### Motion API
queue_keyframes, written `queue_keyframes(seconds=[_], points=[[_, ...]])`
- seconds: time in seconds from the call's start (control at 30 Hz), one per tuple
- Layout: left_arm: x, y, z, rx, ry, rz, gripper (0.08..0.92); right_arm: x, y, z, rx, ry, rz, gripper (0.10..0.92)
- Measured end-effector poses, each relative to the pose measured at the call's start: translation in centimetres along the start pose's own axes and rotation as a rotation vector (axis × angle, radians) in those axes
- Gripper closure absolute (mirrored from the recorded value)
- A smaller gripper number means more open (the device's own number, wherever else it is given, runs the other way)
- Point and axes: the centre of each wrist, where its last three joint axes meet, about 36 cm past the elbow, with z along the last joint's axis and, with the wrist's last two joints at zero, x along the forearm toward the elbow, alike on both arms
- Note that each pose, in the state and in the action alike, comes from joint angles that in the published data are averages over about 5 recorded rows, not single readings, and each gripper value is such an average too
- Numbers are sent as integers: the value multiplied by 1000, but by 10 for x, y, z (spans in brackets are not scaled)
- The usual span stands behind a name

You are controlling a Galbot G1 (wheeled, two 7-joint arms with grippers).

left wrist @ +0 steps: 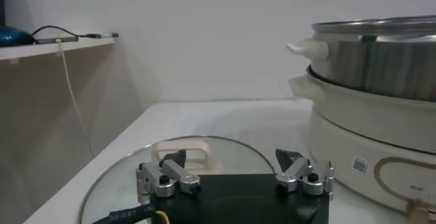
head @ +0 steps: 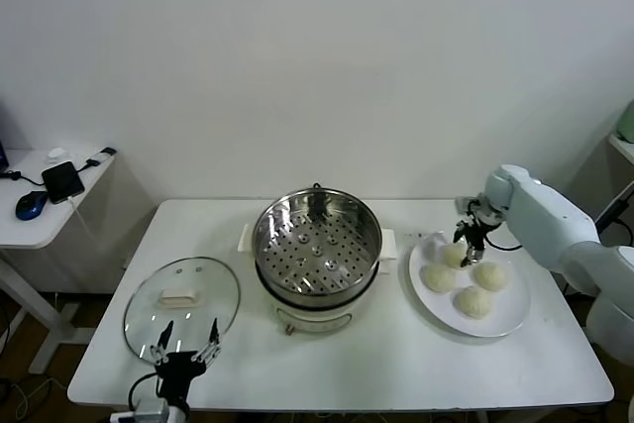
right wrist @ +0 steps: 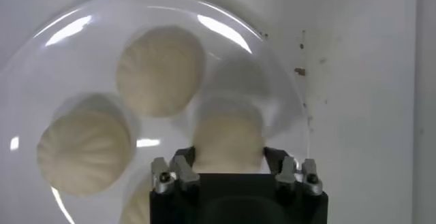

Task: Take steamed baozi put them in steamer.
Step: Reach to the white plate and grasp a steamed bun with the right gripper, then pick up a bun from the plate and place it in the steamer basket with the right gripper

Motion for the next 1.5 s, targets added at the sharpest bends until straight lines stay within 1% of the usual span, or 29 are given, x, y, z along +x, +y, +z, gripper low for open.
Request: queue_keyframes(seconds=[0.1,0.2,0.37,0.5,0.63,0.7,0.8,0.93,1.07,1.27,1.5], points=[[1,-1,1,-1,2,0,177,5,-2,-1,-1,-6,5,441],[1,-1,1,-1,3,0,177,21,-7,-5,12,-16,19,445],[1,-3,-2,-3,-4,0,177,77,-27,-34,103,-48,72,444],[0,-5,-5,-1,-12,3,177,141,-42,-83,245,-85,130,441],[0,-6,-6,0,-15,6,177,200,-43,-153,445,-134,178,437],[0,-6,-5,-2,-14,8,177,222,-37,-192,561,-155,189,437],[0,-5,-5,-5,-15,11,177,240,-23,-245,740,-177,187,437],[-1,-4,-6,-10,-16,14,177,245,-5,-299,973,-183,163,437],[0,-4,-7,-12,-19,17,177,235,5,-332,1164,-166,135,437],[0,-5,-6,-16,-21,26,177,204,3,-354,1354,-124,116,437],[1,-6,-4,-18,-19,29,177,165,-9,-361,1446,-101,114,437]])
